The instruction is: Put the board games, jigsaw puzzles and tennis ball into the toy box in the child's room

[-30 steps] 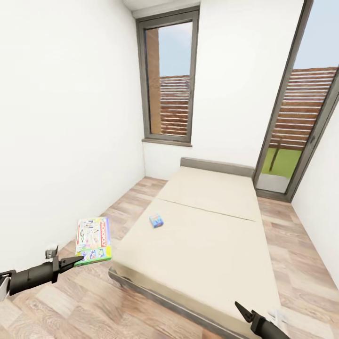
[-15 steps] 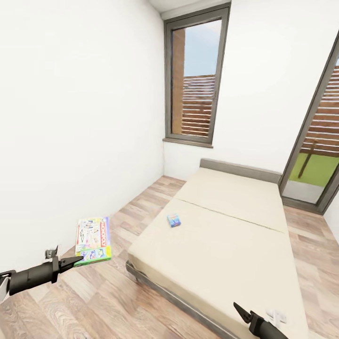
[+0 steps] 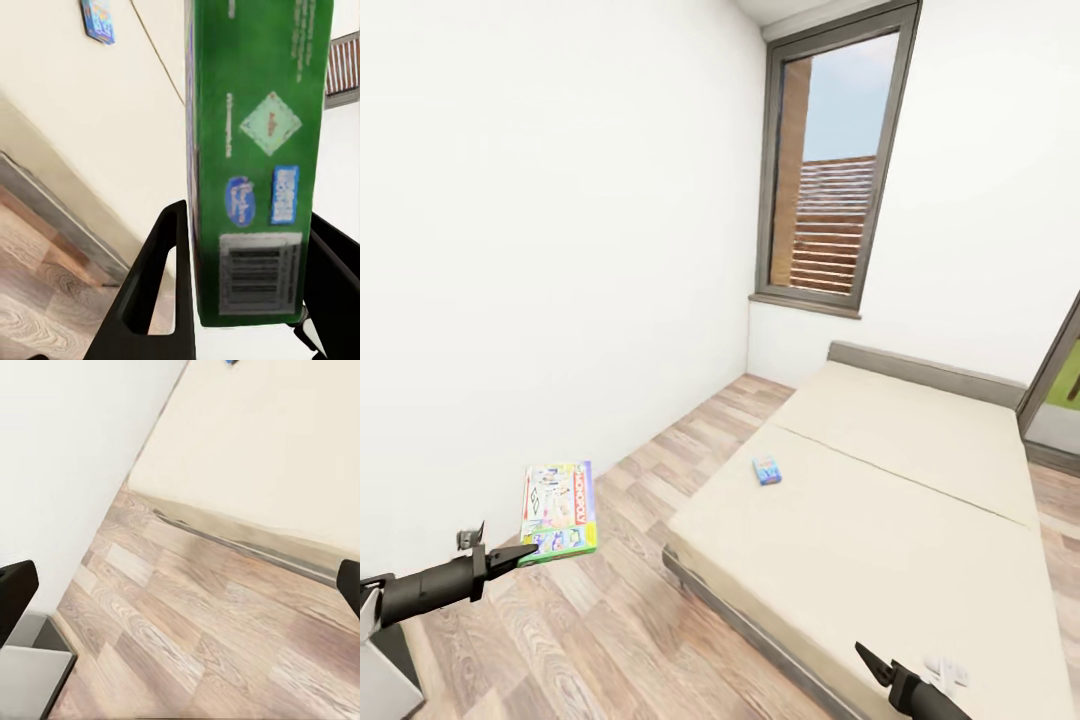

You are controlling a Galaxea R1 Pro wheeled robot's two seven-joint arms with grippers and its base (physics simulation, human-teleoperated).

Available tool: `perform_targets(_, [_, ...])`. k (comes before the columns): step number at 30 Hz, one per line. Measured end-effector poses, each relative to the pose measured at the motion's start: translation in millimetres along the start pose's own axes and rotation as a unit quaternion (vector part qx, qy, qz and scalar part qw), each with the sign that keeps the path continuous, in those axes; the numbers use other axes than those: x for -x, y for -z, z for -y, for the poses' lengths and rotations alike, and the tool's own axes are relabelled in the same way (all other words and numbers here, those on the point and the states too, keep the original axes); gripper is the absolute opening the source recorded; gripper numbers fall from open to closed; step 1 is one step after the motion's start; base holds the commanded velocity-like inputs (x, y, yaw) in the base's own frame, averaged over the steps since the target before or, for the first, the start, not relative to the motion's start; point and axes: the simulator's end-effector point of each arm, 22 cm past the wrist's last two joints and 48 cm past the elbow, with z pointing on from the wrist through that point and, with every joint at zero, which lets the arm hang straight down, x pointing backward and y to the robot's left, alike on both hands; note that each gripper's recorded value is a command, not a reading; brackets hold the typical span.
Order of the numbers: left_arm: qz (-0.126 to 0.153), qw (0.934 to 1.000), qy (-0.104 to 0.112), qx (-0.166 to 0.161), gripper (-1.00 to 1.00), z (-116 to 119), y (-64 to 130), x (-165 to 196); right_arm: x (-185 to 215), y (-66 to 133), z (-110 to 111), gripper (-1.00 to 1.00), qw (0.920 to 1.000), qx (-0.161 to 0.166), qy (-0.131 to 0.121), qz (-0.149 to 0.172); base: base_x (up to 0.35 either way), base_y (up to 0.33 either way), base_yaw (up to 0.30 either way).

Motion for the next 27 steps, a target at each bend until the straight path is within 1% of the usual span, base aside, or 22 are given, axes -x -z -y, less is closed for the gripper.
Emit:
perform_targets(8, [0.0, 1.0, 0.0, 0.0, -1.0, 0.0, 0.1, 0.0, -4.7, -2.2, 4.8, 1.0, 0.9998, -0.017, 0.001, -0.005, 0.0, 0.0, 0.292])
perform_targets(27, [-0.001, 1.0, 0.0, -0.001, -1.0, 0.3, -0.7, -0.6, -7.0, -3.3, 3.6, 1.0, 0.9998, -0.017, 0.003, -0.008, 0.0, 0.0, 0.292])
